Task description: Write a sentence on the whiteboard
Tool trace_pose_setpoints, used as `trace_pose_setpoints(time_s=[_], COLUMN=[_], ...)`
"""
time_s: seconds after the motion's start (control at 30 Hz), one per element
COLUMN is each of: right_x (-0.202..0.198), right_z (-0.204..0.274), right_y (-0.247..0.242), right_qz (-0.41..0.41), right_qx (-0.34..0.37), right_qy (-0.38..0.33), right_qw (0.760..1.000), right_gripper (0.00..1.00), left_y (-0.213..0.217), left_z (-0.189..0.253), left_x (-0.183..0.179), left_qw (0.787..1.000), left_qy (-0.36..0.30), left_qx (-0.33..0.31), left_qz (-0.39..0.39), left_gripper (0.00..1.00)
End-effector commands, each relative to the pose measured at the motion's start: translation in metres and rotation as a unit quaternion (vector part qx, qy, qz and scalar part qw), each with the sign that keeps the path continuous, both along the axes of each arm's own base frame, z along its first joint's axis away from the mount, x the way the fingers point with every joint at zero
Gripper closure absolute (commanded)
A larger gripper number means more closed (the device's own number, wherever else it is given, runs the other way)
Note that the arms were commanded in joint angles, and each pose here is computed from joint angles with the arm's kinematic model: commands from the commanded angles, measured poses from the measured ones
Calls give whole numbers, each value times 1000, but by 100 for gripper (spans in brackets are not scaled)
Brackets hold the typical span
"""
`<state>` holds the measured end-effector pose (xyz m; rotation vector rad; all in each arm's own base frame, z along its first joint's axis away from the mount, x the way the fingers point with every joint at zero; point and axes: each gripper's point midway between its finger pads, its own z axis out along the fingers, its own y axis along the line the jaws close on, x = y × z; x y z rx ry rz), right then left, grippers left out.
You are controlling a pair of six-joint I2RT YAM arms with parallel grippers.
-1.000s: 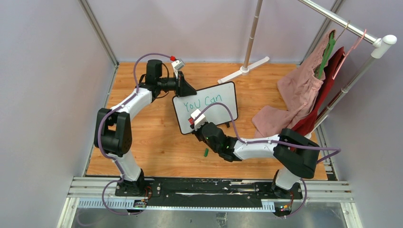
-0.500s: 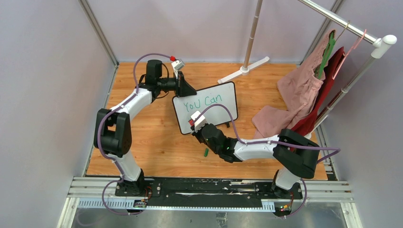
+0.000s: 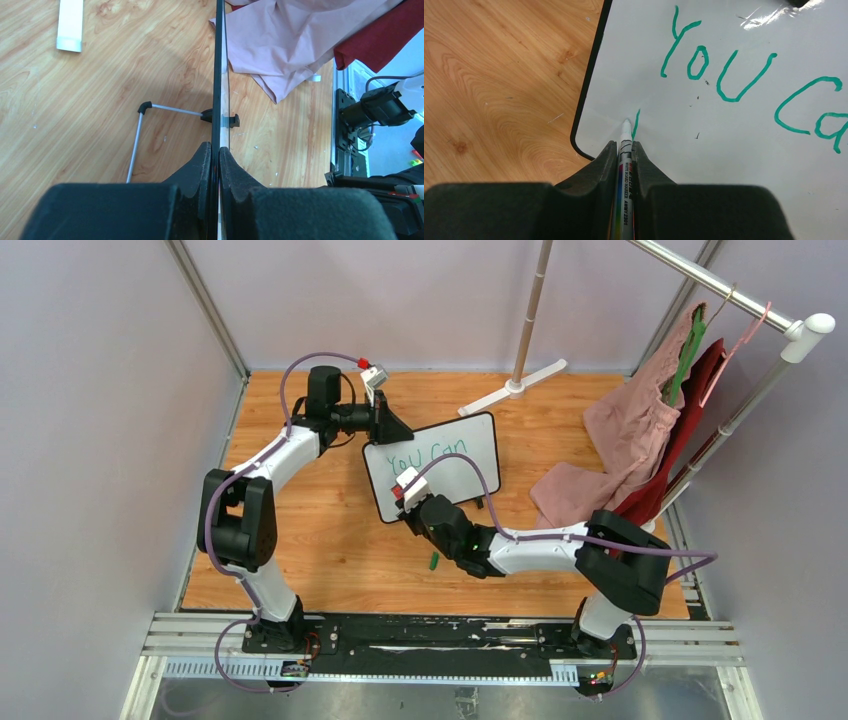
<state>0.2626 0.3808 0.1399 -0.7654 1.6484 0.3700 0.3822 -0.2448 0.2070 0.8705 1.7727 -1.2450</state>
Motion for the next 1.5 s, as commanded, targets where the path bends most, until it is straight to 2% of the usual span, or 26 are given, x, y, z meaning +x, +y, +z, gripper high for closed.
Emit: trace_pose_setpoints(time_s=[0.0,0.5,0.8,1.47], right_x=[-3,-17,-15,15], right_z=[5,-14,-27,2], right_y=[12,18,-3,-17], right_qz=[14,41,12,-25], right_qx=[4,-9,-30,-19], right_qy=[-3,23,29,6], right_qw=[1000,999,999,999], right_gripper=[100,100,100,100], left_y=[-1,-1,-1,-1], left_z=[1,0,2,1], left_x=[-7,-6,-7,-8], left_qw=[1000,1000,1000,1000], left_qy=[3,4,2,3], left_qx=[4,4,3,4], left_qz=[2,2,2,1], left_gripper=[100,100,100,100])
